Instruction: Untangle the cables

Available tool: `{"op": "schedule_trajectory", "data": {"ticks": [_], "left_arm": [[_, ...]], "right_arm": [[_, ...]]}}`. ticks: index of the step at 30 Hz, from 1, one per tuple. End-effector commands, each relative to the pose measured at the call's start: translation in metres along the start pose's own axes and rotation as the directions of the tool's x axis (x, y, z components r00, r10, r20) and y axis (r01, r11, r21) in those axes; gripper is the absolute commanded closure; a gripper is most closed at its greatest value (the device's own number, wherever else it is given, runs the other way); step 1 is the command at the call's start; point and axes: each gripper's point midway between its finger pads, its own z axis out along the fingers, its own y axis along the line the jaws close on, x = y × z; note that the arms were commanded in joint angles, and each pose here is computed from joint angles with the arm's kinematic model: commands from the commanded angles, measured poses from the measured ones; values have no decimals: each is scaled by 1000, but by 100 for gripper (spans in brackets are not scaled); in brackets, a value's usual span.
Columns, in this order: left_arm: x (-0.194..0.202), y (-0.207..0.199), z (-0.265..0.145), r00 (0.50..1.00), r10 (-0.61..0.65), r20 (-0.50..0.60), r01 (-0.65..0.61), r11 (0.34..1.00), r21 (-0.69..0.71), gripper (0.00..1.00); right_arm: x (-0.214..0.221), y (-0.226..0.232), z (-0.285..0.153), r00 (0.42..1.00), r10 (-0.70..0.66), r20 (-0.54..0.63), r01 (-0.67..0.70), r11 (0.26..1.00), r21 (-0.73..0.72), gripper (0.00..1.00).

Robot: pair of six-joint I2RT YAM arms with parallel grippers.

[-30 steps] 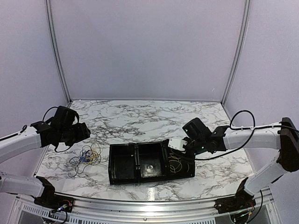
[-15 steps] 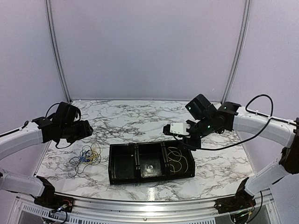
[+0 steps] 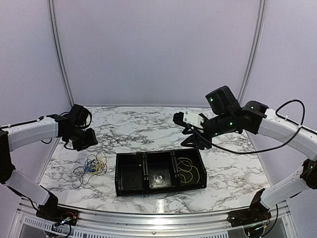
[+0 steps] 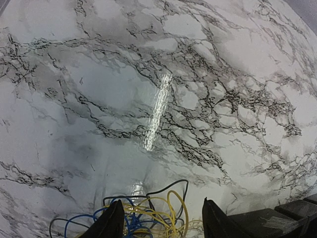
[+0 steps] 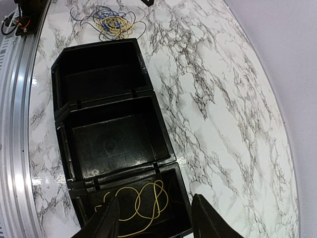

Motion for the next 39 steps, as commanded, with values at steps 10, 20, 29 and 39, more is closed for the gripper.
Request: {"op": "schedule_trajectory", "data": {"ticks": [10, 20, 29, 39], "left_arm": [[8, -7, 33, 980, 19, -198, -26, 999, -35, 61], [6, -10, 9, 984, 19, -175, -19, 1000, 3, 100], [-18, -32, -94, 999, 40, 33, -47, 973, 227, 100], [-27, -55, -192, 962, 103, 252, -210, 871, 445, 100]], "right_arm": [[-16, -1, 5, 991, 38, 129, -38, 999, 2, 50], [-17, -2, 7, 990, 39, 139, -39, 999, 2, 50], [-96, -1, 26, 949, 14, 316, 14, 996, -86, 52], [-203, 28, 105, 891, 120, 438, -8, 968, -249, 47]]}}
